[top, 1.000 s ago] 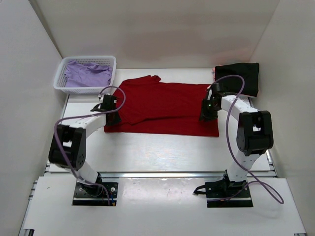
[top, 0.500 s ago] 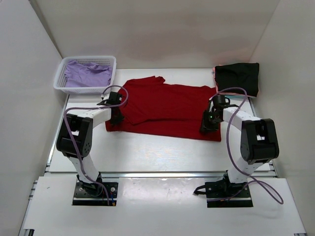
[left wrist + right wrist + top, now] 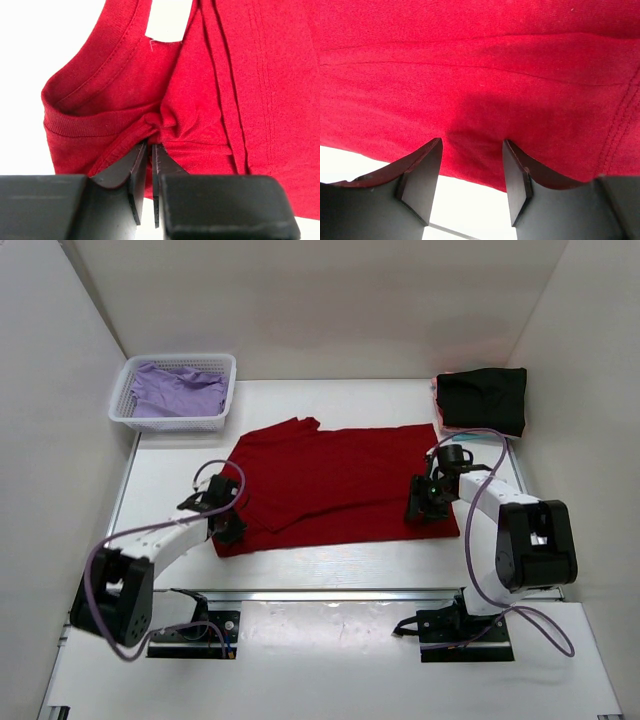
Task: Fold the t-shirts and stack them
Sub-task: Fold the flattened tshirt in 1/3 of the way
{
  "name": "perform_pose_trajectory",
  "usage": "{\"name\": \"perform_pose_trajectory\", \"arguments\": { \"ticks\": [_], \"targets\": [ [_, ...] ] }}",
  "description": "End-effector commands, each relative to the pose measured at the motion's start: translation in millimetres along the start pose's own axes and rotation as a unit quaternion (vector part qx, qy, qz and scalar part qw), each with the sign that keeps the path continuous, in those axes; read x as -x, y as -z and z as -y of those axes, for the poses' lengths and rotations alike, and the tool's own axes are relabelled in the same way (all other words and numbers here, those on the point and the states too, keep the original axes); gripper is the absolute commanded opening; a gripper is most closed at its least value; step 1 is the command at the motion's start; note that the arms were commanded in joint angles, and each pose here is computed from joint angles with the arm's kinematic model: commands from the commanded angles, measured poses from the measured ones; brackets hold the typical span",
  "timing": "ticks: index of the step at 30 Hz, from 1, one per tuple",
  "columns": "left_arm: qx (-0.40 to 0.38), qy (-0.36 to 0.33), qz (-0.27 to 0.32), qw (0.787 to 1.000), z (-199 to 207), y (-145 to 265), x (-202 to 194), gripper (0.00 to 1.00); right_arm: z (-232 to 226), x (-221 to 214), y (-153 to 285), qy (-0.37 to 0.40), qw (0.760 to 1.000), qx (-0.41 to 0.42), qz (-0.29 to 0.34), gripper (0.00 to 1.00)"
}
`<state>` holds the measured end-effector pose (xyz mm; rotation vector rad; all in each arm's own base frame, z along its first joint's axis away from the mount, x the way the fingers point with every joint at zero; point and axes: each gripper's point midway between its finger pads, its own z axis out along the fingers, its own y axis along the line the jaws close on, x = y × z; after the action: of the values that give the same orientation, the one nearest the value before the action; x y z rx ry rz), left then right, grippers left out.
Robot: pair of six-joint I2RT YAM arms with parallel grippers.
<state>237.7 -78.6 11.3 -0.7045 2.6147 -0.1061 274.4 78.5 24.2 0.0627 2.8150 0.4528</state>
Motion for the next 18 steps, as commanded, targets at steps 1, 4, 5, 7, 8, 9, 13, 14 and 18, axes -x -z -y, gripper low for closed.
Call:
{"name": "perform_pose_trajectory", "arguments": {
  "ticks": [1,4,5,7,8,9,13,14,18],
  "targets": [
    [0.076,0.011,-0.092,0.993,-58.9,11.1,-63.4,0.2,2.8,-49.7,3.6,0.004,0.997,-0.009,-0.071,0.5],
    [0.076,0.031,-0.079,0.994,-73.7,19.6,-69.9,0.21,1.2,-73.0,5.9,0.003,0.996,-0.009,-0.092,0.5],
    [0.072,0.043,-0.076,0.994,-77.7,22.8,-70.8,0.21,-0.7,-76.4,8.5,0.004,0.996,-0.006,-0.092,0.5],
    [0.06,0.05,-0.065,0.995,-78.9,28.3,-73.3,0.21,-0.1,-81.8,10.8,0.003,0.996,-0.012,-0.093,0.52],
    [0.054,0.053,-0.057,0.995,-76.7,30.1,-71.1,0.22,-3.8,-79.8,15.0,0.007,0.996,-0.011,-0.09,0.51],
    [0.046,0.051,-0.054,0.996,-72.3,33.4,-68.3,0.22,-6.7,-74.9,18.9,0.016,0.996,-0.01,-0.083,0.51],
    [0.04,0.048,-0.038,0.997,-67.8,47.0,-47.0,0.27,-21.1,-45.1,49.6,0.026,0.998,-0.022,-0.046,0.54],
    [0.042,0.05,-0.028,0.997,-66.3,53.3,-36.7,0.27,-22.9,-40.3,62.5,0.026,0.998,-0.034,-0.042,0.55],
    [0.023,0.037,-0.002,0.999,-49.5,76.9,-4.6,0.3,-57.2,-54.5,97.9,0.049,0.997,-0.008,-0.051,0.61]
  ]
}}
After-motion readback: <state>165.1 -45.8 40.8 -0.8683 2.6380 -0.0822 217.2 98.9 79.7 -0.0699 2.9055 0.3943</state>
